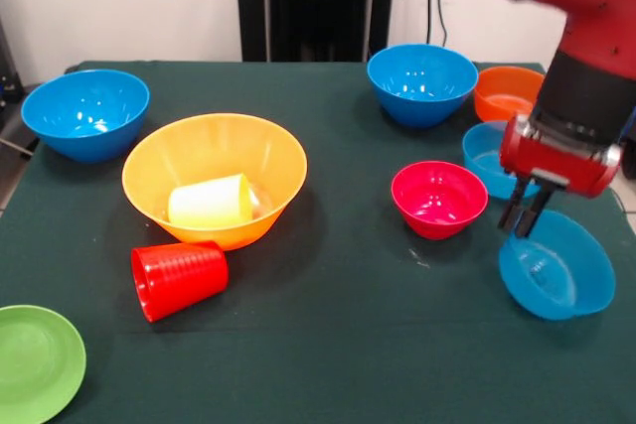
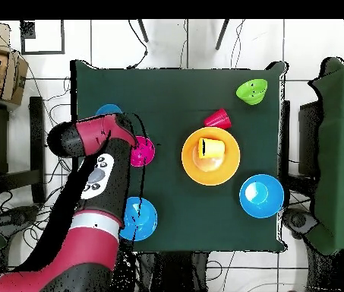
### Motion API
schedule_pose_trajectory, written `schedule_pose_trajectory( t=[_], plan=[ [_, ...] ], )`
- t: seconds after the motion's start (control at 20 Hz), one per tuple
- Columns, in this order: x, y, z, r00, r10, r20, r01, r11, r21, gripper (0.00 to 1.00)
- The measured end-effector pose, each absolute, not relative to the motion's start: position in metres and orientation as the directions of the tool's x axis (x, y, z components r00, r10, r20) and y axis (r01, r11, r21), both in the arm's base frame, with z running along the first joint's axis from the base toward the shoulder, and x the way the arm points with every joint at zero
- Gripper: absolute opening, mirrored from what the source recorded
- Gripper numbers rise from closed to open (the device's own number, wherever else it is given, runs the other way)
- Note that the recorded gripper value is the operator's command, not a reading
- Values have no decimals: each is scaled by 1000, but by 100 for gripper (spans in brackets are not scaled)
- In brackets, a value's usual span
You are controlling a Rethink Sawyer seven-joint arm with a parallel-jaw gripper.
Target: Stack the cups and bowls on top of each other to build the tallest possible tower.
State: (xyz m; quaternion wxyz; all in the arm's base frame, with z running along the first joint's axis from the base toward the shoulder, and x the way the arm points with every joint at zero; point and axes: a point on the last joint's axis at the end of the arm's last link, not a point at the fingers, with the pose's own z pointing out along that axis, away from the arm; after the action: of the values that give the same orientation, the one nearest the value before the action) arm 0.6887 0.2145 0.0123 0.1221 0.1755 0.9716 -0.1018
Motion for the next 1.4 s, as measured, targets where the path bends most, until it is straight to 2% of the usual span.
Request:
schedule_pose_trajectory(
  t=[0.15,0.2,0.55,0.8,1.1,1.4],
  plan=[
    [690,213,36,-900,335,-279,383,913,-138,0],
    [693,211,60,-892,349,-287,396,909,-126,0],
    [713,214,130,-858,384,-342,427,902,-59,0],
    [721,218,164,-838,397,-374,434,901,-18,0],
    [723,218,178,-831,405,-380,437,900,4,0],
    [714,207,168,-827,436,-354,453,891,38,0]
  ],
)
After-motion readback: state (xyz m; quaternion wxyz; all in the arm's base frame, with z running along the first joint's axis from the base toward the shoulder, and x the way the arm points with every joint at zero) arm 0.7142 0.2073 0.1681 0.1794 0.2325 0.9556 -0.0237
